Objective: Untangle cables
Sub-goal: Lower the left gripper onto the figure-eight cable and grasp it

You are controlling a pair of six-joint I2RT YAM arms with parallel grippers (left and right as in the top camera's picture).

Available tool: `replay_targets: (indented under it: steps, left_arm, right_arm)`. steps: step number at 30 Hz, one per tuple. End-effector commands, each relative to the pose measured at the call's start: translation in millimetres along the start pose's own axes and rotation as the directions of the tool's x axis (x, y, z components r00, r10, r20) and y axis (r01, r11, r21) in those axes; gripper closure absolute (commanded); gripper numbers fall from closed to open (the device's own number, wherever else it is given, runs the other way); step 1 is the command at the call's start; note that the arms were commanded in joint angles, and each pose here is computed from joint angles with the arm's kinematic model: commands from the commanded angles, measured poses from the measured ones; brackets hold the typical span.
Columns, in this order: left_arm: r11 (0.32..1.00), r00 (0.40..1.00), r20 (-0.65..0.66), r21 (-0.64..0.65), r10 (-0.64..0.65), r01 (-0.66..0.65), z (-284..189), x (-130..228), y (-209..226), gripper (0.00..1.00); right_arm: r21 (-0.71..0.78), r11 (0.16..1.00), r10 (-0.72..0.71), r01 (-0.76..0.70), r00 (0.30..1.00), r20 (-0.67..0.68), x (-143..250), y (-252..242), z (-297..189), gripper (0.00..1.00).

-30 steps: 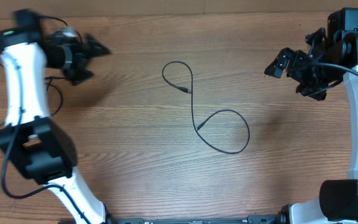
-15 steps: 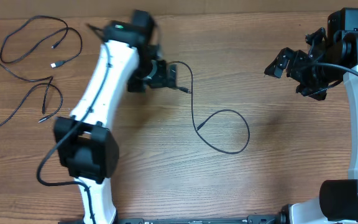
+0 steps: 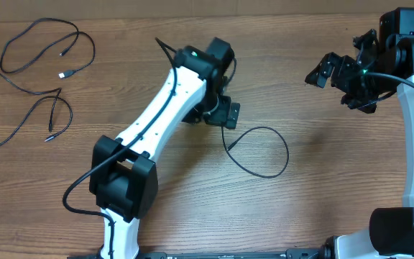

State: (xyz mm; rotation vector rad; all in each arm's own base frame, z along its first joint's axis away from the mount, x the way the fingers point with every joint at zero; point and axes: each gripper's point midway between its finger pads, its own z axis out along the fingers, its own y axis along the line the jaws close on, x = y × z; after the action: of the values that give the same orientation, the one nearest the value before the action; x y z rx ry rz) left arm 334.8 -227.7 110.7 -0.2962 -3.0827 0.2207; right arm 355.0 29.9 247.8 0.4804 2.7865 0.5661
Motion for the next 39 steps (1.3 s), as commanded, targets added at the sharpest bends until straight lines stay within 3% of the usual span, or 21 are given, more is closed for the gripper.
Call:
replay_targets:
  steps: [1,8,15,18,21,24,29,34,39]
  left_arm:
    - [0.993,0.993,-0.025,-0.028,-0.114,0.113,11.2,12.7,-2.6,0.0]
    - [0.992,0.992,-0.042,-0.037,-0.123,0.121,22.1,23.5,-15.5,0.0]
    - [0.971,0.965,0.117,0.066,-0.235,0.229,20.9,-19.1,-34.7,0.02]
    - [0.969,0.954,0.169,0.019,-0.247,0.247,20.4,-26.8,-24.4,0.08]
    - [0.959,0.941,0.205,-0.034,-0.267,0.28,22.5,-30.5,-9.4,0.04]
    - [0.954,0.939,0.197,-0.047,-0.282,0.296,30.4,-29.0,0.0,0.15]
    - [0.963,0.952,0.176,-0.053,-0.252,0.265,53.9,-21.2,1.6,0.15]
    - [0.974,0.964,0.17,-0.065,-0.204,0.218,65.3,-18.6,4.9,0.27]
    - [0.974,0.957,0.212,-0.066,-0.198,0.216,64.0,-27.4,4.6,0.27]
  right_arm:
    - [-0.049,0.999,-0.012,0.013,1.0,0.017,-1.0,10.9,-4.7,0.0]
    - [-0.06,0.998,-0.021,0.023,0.999,0.036,-5.9,13.4,-5.0,0.0]
    - [-0.003,1.0,-0.025,0.025,0.998,0.054,-9.9,3.2,-3.1,0.0]
    - [0.023,0.999,-0.029,0.027,0.997,0.076,-14.9,-0.7,-3.5,0.0]
    - [0.018,0.999,-0.034,0.033,0.995,0.091,-18.5,0.6,-3.8,0.0]
    - [0.015,0.999,-0.038,0.037,0.994,0.101,-21.0,1.6,-4.0,0.0]
    - [0.016,0.999,-0.038,0.037,0.994,0.101,-21.0,1.5,-4.0,0.0]
    - [0.016,0.999,-0.038,0.037,0.994,0.101,-21.0,1.5,-4.0,0.0]
    - [0.016,0.999,-0.038,0.037,0.994,0.101,-21.0,1.5,-4.0,0.0]
